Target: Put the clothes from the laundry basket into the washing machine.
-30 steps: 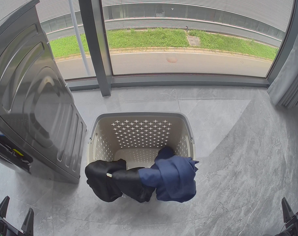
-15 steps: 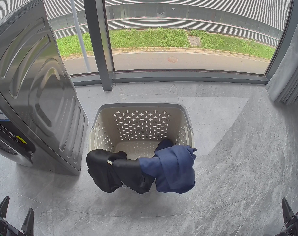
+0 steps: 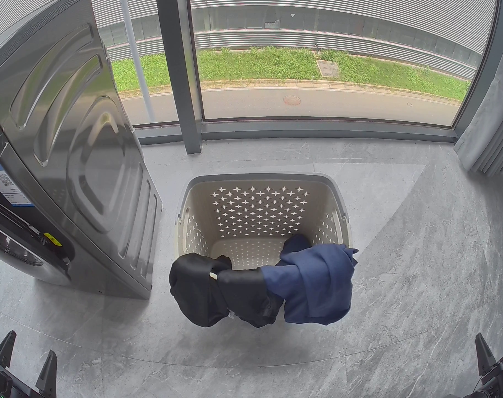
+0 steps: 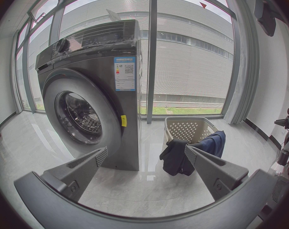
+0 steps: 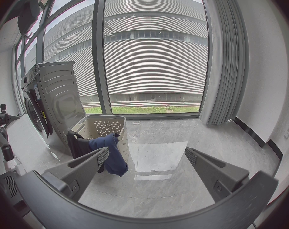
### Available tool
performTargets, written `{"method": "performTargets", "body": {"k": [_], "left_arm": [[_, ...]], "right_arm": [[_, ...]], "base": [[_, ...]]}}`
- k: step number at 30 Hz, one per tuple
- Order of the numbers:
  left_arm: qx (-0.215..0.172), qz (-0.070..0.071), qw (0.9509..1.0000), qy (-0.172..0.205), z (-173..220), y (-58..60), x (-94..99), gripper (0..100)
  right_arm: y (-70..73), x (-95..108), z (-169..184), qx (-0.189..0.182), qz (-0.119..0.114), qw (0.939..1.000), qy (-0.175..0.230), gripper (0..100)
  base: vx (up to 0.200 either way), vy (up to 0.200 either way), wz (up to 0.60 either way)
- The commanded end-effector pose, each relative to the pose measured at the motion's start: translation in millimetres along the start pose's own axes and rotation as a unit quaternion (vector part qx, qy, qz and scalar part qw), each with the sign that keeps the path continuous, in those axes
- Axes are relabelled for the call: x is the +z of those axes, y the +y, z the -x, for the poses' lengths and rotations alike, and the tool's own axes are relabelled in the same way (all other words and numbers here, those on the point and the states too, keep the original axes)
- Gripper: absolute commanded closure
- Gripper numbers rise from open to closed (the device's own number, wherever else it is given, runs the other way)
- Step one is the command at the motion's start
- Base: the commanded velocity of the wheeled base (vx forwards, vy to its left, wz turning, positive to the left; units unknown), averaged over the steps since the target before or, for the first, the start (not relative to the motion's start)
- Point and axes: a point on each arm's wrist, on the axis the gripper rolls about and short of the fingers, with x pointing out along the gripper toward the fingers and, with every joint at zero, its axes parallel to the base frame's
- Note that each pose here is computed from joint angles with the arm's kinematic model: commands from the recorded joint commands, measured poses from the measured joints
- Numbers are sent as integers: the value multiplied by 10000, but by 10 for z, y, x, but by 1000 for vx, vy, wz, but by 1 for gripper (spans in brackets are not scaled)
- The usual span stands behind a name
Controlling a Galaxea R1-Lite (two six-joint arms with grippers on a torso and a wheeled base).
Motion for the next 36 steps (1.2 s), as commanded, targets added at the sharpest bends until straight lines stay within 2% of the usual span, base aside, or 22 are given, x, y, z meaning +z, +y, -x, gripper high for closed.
{"method": "performTargets", "body": {"k": [1,14,22,28,36], "left_arm": [[10,3,10000,16,-2,2,-43,0],[10,3,10000,16,-2,2,-43,0],[3,-4,10000,17,-2,2,-43,0],[10,3,10000,16,-2,2,-43,0],[10,3,10000,16,-2,2,-43,0]], "right_arm": [[0,-50,-8,5,0,10000,50,0],[0,-50,-8,5,0,10000,50,0],[0,-50,-8,5,0,10000,50,0],[0,-50,-8,5,0,10000,50,0],[0,-50,-8,5,0,10000,50,0]], "base": [[0,200,0],[0,200,0],[0,0,0],[-200,0,0],[0,0,0]]}}
